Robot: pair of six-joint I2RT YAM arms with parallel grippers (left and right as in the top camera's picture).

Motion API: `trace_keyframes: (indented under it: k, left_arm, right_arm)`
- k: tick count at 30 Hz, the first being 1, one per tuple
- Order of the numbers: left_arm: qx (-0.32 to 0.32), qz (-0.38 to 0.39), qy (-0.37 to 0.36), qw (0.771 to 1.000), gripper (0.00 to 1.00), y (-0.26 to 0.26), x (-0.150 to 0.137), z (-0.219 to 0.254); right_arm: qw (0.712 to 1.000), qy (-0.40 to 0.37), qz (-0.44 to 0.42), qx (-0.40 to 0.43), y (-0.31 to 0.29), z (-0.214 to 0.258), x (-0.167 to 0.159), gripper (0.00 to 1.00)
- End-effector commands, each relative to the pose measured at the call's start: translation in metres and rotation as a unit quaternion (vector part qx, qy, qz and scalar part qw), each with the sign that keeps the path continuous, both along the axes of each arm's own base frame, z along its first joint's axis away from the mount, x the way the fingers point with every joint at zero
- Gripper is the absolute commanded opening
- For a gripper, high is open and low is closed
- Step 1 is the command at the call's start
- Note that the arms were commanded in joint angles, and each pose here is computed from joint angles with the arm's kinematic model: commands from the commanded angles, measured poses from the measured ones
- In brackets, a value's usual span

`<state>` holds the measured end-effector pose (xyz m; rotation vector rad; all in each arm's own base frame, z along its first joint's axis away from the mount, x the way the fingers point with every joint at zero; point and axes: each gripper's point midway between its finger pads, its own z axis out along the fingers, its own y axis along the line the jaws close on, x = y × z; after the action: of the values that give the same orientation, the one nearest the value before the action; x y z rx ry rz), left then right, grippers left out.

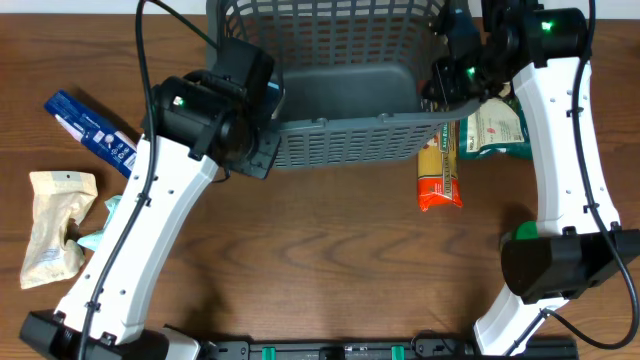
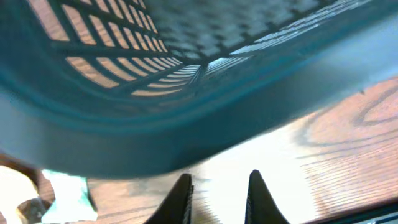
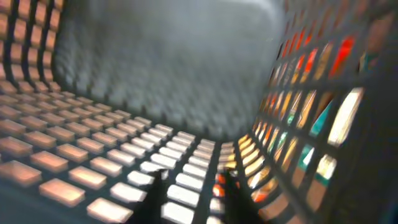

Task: Pack container
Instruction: 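Lift and pull the basket back toward the table center with both grippers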

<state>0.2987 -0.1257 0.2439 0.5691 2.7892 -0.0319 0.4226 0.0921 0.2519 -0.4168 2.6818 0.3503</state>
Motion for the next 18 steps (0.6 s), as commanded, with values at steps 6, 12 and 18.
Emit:
trace_keyframes:
  k: [6, 12, 18]
  left_arm:
    - [0.055, 0.102, -0.115, 0.987, 0.42, 0.058, -0.016, 0.055]
    - [0.034, 0.245, -0.170, 0.954, 0.52, 0.109, -0.027, 0.084]
    - [0.017, 0.354, -0.173, 0.919, 0.52, 0.145, -0.038, 0.088]
  right_arm:
    - [0.990, -0.139, -0.013, 0.025, 0.006, 0.083, 0.031, 0.50]
    - [0.964, -0.222, -0.143, 0.002, -0.034, 0.154, 0.028, 0.54]
    - [0.913, -0.196, -0.351, -0.067, -0.121, 0.154, 0.003, 0.07]
